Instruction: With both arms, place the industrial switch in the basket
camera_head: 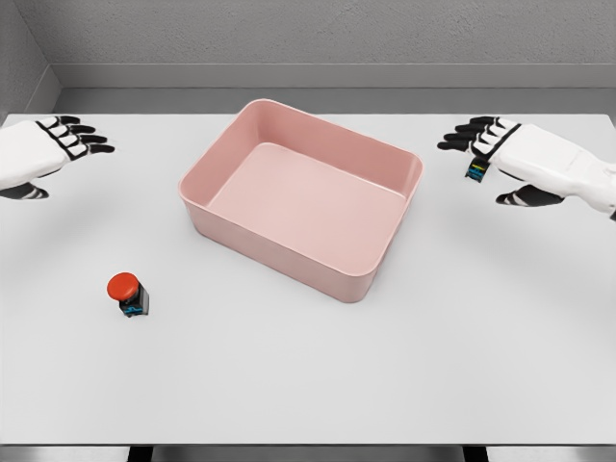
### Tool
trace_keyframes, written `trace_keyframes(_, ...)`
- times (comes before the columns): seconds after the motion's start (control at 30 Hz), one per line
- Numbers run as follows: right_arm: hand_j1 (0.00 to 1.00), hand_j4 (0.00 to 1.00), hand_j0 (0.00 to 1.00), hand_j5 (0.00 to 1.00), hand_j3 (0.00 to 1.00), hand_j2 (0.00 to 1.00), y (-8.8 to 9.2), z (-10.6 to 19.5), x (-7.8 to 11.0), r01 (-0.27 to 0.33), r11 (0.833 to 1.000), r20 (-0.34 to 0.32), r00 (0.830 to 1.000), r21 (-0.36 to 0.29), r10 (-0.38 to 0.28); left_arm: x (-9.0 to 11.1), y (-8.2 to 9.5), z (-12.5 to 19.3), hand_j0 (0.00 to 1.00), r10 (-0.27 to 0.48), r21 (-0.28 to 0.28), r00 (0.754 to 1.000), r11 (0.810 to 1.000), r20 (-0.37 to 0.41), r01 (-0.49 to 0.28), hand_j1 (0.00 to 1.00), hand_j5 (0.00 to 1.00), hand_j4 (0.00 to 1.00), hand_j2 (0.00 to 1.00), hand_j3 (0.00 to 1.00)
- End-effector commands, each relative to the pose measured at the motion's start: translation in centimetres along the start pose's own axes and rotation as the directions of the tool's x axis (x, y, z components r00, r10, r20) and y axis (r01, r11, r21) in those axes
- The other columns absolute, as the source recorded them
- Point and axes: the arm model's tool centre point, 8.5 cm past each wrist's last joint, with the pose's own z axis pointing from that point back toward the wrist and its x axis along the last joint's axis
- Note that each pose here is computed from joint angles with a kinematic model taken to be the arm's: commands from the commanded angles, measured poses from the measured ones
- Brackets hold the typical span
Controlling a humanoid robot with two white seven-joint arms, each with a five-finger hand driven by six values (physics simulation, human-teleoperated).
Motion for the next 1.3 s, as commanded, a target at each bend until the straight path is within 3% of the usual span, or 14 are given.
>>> trace_keyframes(0.0, 1.00, 1.00, 1.00, 1.00, 1.00, 1.00, 0.0, 0.0, 0.0, 0.004, 1.000, -0.001, 1.000, 0.006, -0.004, -0.3, 0.1, 0.4, 1.00, 0.007, 0.003, 1.000, 1.000, -0.008, -0.007, 1.00, 1.00, 1.00, 1.00, 1.00)
trace_keyframes(0.1, 1.00, 1.00, 1.00, 1.00, 1.00, 1.00, 0.2, -0.2, -0.1, 0.003, 1.000, 0.000, 1.000, 0.024, -0.002, 0.2, 0.1, 0.1, 1.00, 0.013, 0.008, 1.000, 1.000, 0.005, -0.013, 1.00, 1.00, 1.00, 1.00, 1.00)
trace_keyframes(0.2, 1.00, 1.00, 1.00, 1.00, 1.00, 1.00, 0.6, 0.4, -2.4, 0.012, 0.992, -0.067, 0.998, 0.128, -0.004, 1.7, 0.4, -0.5, 1.00, 0.003, 0.017, 0.998, 1.000, 0.055, -0.004, 1.00, 1.00, 1.00, 1.00, 1.00)
trace_keyframes(0.27, 1.00, 1.00, 1.00, 1.00, 1.00, 1.00, 0.5, 0.2, -2.6, -0.021, 0.985, -0.072, 0.997, 0.170, 0.033, 2.3, 0.5, -0.7, 1.00, -0.002, 0.017, 0.997, 1.000, 0.073, 0.001, 1.00, 1.00, 1.00, 1.00, 1.00)
trace_keyframes(0.37, 1.00, 1.00, 1.00, 1.00, 1.00, 1.00, 0.8, -0.1, -2.8, -0.048, 0.977, -0.078, 0.995, 0.207, 0.066, 3.2, -1.4, -0.5, 1.00, 0.000, -0.045, 0.995, 0.999, 0.100, 0.004, 1.00, 1.00, 1.00, 1.00, 1.00)
trace_keyframes(0.5, 1.00, 1.00, 1.00, 1.00, 1.00, 1.00, -0.5, -1.6, -3.7, -0.050, 0.984, -0.093, 0.993, 0.170, 0.066, 3.4, -2.3, 1.5, 1.00, -0.027, -0.111, 0.993, 0.993, 0.117, 0.040, 1.00, 1.00, 1.00, 1.00, 1.00)
trace_keyframes(0.63, 1.00, 1.00, 1.00, 1.00, 1.00, 1.00, 0.6, -3.7, -4.6, -0.040, 0.980, -0.116, 0.991, 0.196, 0.064, 4.0, -3.0, 1.4, 1.00, -0.041, -0.138, 0.989, 0.989, 0.140, 0.060, 1.00, 1.00, 1.00, 1.00, 1.00)
trace_keyframes(0.73, 1.00, 1.00, 1.00, 1.00, 1.00, 1.00, 0.7, -4.2, -4.8, -0.096, 0.965, -0.117, 0.985, 0.246, 0.128, 3.1, -2.4, 2.5, 1.00, -0.054, -0.114, 0.992, 0.991, 0.116, 0.068, 1.00, 1.00, 1.00, 1.00, 1.00)
trace_keyframes(0.83, 1.00, 1.00, 1.00, 1.00, 1.00, 1.00, 0.6, -4.2, -5.0, -0.134, 0.951, -0.121, 0.977, 0.277, 0.173, 3.8, -1.5, 2.6, 1.00, -0.066, -0.073, 0.988, 0.994, 0.138, 0.077, 1.00, 1.00, 1.00, 1.00, 1.00)
trace_keyframes(0.97, 1.00, 1.00, 1.00, 1.00, 1.00, 1.00, 1.2, -5.0, -7.1, -0.111, 0.942, -0.180, 0.968, 0.316, 0.174, 4.9, -0.4, 2.0, 1.00, -0.075, -0.040, 0.982, 0.996, 0.173, 0.084, 1.00, 1.00, 1.00, 1.00, 1.00)
trace_keyframes(1.07, 1.00, 1.00, 1.00, 1.00, 1.00, 1.00, 1.2, -5.4, -7.2, -0.111, 0.940, -0.179, 0.968, 0.322, 0.176, 7.0, 0.6, 1.5, 1.00, -0.091, -0.003, 0.967, 0.996, 0.236, 0.094, 1.00, 1.00, 1.00, 1.00, 1.00)
trace_keyframes(1.17, 1.00, 1.00, 1.00, 1.00, 1.00, 1.00, 1.5, -5.8, -7.1, -0.120, 0.934, -0.173, 0.967, 0.338, 0.187, 7.9, 0.6, 1.2, 1.00, -0.086, 0.002, 0.961, 0.996, 0.261, 0.089, 1.00, 1.00, 1.00, 1.00, 1.00)
trace_keyframes(1.27, 1.00, 1.00, 1.00, 1.00, 1.00, 1.00, 1.0, -5.0, -8.9, -0.081, 0.944, -0.234, 0.959, 0.319, 0.161, 7.9, -1.0, 2.8, 1.00, -0.062, -0.064, 0.963, 0.995, 0.261, 0.082, 1.00, 1.00, 1.00, 1.00, 1.00)
